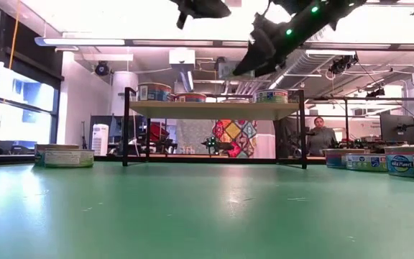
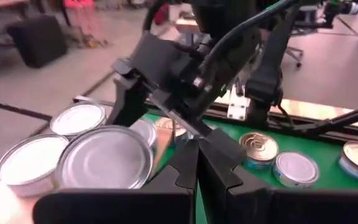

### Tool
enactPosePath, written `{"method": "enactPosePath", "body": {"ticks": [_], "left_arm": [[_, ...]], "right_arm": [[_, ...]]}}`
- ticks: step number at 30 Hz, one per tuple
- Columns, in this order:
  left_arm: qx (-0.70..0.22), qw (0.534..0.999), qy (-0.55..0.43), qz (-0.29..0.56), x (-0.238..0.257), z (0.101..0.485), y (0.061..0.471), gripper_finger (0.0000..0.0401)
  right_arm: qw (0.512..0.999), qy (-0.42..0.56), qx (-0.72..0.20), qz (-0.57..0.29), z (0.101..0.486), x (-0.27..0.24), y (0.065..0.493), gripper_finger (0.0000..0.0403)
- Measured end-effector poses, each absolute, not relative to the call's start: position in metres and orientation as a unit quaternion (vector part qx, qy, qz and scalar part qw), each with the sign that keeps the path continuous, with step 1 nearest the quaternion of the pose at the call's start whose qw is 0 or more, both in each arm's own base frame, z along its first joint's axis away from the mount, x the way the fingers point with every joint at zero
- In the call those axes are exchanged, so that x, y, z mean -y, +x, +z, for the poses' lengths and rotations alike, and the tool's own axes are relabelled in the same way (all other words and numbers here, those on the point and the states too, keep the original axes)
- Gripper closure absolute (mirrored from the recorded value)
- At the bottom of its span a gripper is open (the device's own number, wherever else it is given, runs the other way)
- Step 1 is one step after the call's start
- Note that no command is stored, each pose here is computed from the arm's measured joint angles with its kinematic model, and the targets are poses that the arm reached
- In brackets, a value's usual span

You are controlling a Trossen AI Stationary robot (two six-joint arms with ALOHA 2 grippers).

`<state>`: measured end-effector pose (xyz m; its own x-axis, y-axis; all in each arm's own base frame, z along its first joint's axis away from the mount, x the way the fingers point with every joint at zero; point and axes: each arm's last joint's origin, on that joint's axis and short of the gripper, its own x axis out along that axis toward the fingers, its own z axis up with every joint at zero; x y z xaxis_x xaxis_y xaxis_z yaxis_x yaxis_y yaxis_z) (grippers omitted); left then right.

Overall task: Stack canned seafood by type on shelf
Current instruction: Put the green tuna can on the shelf aligned with the other green tuna can

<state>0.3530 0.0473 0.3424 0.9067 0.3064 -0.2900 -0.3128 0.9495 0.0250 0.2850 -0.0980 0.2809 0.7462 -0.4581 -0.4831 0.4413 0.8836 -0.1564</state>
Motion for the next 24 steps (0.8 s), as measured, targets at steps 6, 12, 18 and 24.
{"method": "enactPosePath", "body": {"ticks": [6, 12, 18, 24], "left_arm": [[-0.200, 0.970, -0.070, 0.123, -0.113, 0.323, 0.375, 0.0401], [-0.241, 0.954, -0.109, 0.143, -0.154, 0.295, 0.383, 0.0401], [-0.265, 0.945, -0.130, 0.144, -0.170, 0.276, 0.385, 0.0401], [-0.270, 0.942, -0.133, 0.146, -0.174, 0.269, 0.387, 0.0401]], "right_arm": [[0.925, -0.013, -0.291, -0.242, 0.279, 0.123, 0.294, 0.0038], [0.923, -0.001, -0.305, -0.233, 0.272, 0.126, 0.295, 0.0034], [0.919, 0.000, -0.316, -0.235, 0.269, 0.126, 0.294, 0.0033], [0.916, -0.003, -0.325, -0.236, 0.268, 0.126, 0.293, 0.0032]]}}
